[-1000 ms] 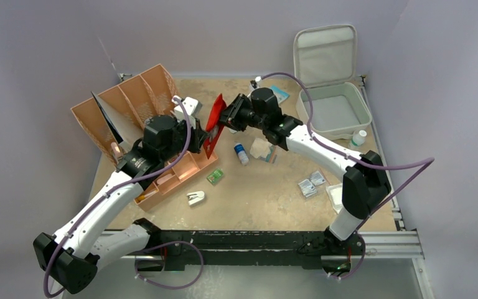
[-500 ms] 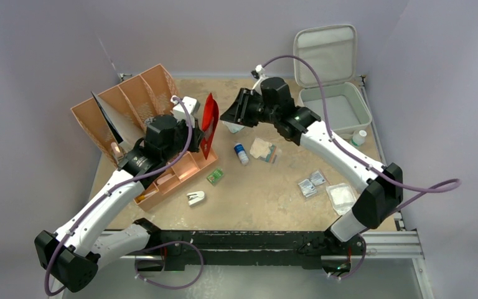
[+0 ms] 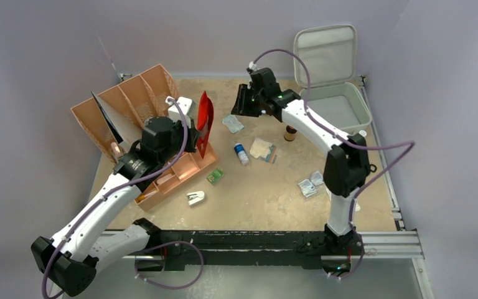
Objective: Organize the medicine kit
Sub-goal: Place the medical item at the medicine pouch, then pick up the medical item at the center of the board.
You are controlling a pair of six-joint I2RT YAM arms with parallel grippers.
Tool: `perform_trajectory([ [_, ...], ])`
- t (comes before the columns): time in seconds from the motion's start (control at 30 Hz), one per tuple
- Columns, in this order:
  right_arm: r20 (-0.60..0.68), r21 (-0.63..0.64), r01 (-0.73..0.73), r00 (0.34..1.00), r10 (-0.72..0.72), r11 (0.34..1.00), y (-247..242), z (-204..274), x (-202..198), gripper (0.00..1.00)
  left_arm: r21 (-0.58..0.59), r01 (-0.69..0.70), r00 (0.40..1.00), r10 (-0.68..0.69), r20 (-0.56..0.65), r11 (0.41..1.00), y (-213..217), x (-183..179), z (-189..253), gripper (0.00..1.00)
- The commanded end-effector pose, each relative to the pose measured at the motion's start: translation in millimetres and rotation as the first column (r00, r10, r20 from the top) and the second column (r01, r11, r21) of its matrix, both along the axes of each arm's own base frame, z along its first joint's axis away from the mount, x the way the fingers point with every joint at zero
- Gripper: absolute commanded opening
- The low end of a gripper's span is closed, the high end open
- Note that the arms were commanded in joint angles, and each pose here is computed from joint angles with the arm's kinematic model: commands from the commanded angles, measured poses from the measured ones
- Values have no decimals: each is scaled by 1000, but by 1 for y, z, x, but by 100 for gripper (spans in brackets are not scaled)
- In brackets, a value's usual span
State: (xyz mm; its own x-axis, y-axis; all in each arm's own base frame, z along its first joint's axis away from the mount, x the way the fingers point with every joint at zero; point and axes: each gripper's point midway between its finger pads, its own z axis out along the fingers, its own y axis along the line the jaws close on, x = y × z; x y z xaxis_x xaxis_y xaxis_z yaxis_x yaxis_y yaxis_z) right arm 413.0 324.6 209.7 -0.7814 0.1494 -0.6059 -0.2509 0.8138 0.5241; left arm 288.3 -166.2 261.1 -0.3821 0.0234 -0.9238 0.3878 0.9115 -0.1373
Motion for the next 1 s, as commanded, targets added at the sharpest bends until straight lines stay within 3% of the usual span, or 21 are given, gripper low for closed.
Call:
perform_trajectory([
  [0.0,28,-202,1,1000,4,979,-17,-29,19,42,-44,-4,996,8,90,999,2,0,33,0],
  [0.37,-30,-330,-85,996,79,940,-2,-109,53,44,-48,16,995,-11,100,999,0,-3,37,0],
  [0.97,30,-474,-106,990,137,874,-6,-155,89,49,-43,27,995,-23,100,999,-2,-2,36,0],
])
